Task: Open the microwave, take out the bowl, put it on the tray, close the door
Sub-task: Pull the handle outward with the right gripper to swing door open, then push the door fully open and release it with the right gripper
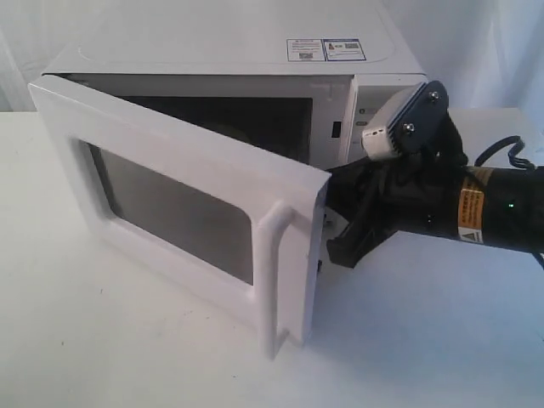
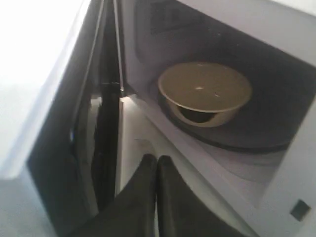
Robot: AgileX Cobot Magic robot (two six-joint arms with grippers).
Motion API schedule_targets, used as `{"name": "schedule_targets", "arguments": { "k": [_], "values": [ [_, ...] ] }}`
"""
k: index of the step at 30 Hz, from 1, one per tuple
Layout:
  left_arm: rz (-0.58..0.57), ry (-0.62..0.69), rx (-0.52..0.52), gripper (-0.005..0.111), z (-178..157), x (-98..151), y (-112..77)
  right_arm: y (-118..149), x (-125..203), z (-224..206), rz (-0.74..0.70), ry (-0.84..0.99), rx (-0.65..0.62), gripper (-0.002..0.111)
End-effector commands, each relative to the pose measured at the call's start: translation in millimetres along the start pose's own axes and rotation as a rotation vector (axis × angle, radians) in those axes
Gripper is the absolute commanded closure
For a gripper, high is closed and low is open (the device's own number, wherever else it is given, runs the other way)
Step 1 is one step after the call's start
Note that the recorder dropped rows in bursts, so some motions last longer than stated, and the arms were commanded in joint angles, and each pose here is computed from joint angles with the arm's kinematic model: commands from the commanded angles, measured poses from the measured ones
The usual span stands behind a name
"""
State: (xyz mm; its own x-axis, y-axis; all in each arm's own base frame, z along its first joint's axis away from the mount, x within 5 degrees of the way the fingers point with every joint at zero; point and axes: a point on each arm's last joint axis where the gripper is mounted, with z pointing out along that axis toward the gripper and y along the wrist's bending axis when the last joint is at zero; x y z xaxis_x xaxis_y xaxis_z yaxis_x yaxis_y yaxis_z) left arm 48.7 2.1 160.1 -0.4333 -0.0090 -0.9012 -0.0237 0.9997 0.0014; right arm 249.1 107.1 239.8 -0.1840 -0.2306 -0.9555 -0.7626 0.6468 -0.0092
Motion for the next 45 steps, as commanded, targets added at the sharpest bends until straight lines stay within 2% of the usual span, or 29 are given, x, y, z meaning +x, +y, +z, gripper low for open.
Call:
{"name": "schedule_targets", "arguments": {
  "k": [1, 7, 19, 35, 45],
  "values": [
    [-0.009, 0.014, 0.001, 0.107, 0, 2, -0.2, 15, -6, -3, 0.042, -0.037, -0.160, 0.108],
    [-0.009, 0.014, 0.001, 0.107, 0, 2, -0.2, 31, -10, -7, 0.058, -0.078, -0.341, 0.108],
    [-0.009, 0.014, 0.001, 0.107, 0, 2, -0.2, 74, -12, 5, 0.065, -0.103, -0.481, 0.108],
    [-0.009, 0.014, 0.001, 0.107, 0, 2, -0.2, 127, -25, 18, 0.030, -0.195, -0.544, 0.108],
    [-0.009, 0.014, 0.001, 0.107, 0, 2, -0.2, 144, -15, 36, 0.054, -0.211, -0.539, 0.108]
  ]
}}
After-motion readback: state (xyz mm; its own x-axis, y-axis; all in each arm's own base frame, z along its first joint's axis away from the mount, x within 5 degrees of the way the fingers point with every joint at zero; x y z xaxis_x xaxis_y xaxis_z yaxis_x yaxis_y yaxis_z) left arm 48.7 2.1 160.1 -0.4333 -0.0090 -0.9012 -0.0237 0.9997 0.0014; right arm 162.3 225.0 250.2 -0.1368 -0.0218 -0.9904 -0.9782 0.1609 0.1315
